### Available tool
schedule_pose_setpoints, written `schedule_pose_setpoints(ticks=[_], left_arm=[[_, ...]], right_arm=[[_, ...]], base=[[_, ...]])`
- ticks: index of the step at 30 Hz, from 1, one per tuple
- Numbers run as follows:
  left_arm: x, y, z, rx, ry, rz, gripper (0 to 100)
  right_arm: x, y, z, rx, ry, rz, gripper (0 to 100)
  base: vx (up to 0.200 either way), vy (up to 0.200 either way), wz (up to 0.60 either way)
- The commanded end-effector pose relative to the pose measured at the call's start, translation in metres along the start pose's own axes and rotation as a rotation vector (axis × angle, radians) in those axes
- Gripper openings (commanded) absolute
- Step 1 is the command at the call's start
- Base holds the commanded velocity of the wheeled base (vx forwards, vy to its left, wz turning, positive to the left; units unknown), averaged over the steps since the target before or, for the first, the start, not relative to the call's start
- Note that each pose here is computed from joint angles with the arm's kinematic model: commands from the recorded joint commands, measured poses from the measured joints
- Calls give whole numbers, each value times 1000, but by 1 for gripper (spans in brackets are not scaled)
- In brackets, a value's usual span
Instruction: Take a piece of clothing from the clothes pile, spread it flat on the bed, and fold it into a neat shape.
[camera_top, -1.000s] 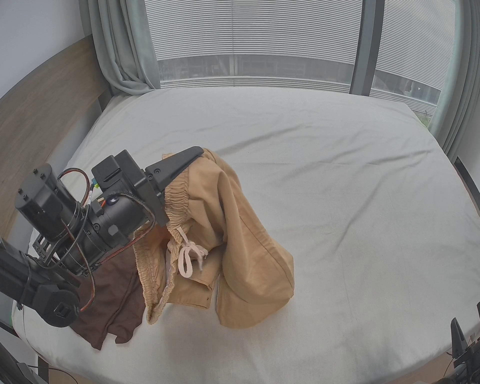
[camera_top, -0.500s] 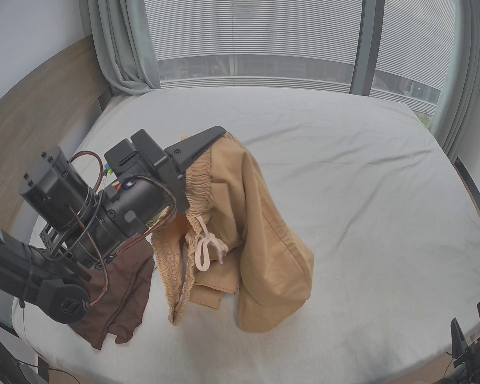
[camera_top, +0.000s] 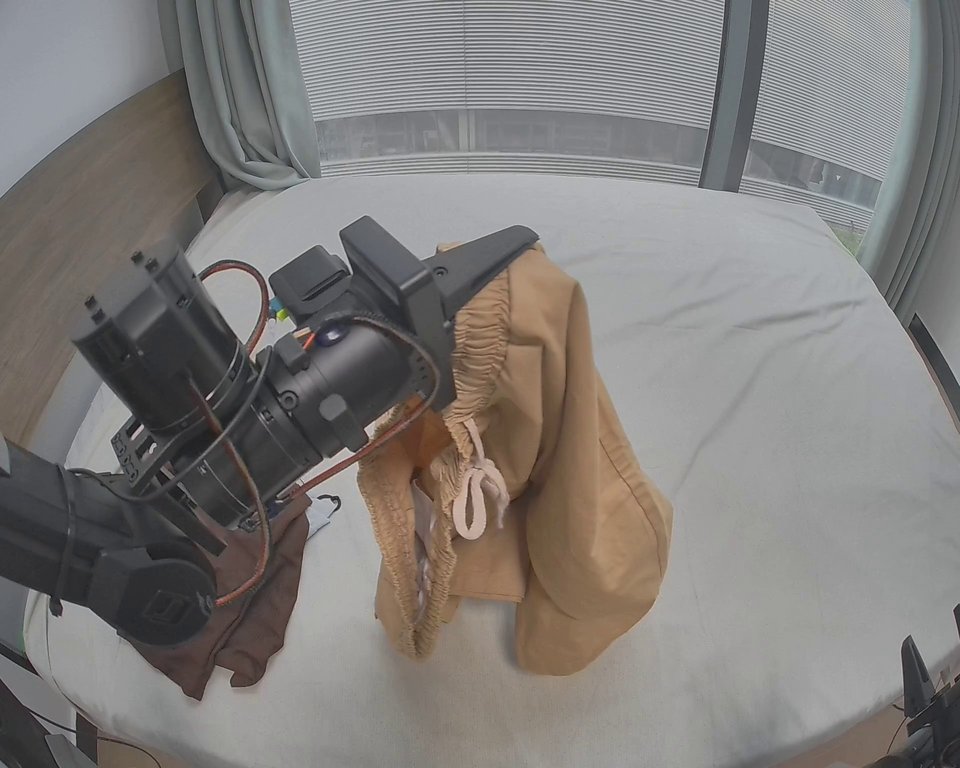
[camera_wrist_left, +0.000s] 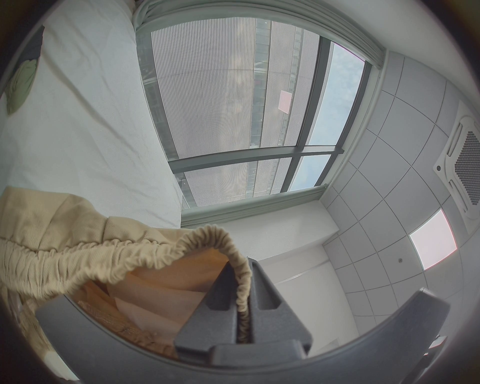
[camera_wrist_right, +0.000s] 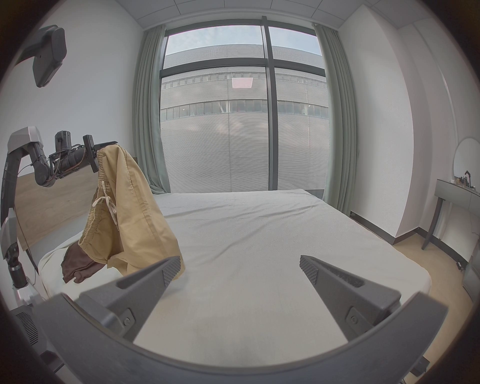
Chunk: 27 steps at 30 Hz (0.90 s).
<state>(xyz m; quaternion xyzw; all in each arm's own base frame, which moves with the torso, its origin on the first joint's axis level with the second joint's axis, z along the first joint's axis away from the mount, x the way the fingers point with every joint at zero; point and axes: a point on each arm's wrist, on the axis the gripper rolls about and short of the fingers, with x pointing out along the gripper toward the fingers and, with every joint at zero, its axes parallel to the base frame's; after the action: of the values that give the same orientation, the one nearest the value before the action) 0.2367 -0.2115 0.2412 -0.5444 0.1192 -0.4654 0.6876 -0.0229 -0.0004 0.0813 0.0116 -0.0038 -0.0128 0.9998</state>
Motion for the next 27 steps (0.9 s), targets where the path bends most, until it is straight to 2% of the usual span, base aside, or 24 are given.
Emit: schedule_pose_setpoints(ticks=[1,10,19,27], left_arm=[[7,1,-6,-8,18,-8,0],[28,-9,-30,-49,97,-30,0],[47,-5,-49,-101,124,-40,0],[55,-25,-63,-207,163,-101,0]], right_arm=[[1,0,-5,0,10,-1,100],[1,0,-5,-2,10,-1,100],[1,0,-5,-2,10,-1,100],[1,0,-5,-2,10,-1,100]], base=[[0,0,0],[0,0,0],[0,0,0],[0,0,0]])
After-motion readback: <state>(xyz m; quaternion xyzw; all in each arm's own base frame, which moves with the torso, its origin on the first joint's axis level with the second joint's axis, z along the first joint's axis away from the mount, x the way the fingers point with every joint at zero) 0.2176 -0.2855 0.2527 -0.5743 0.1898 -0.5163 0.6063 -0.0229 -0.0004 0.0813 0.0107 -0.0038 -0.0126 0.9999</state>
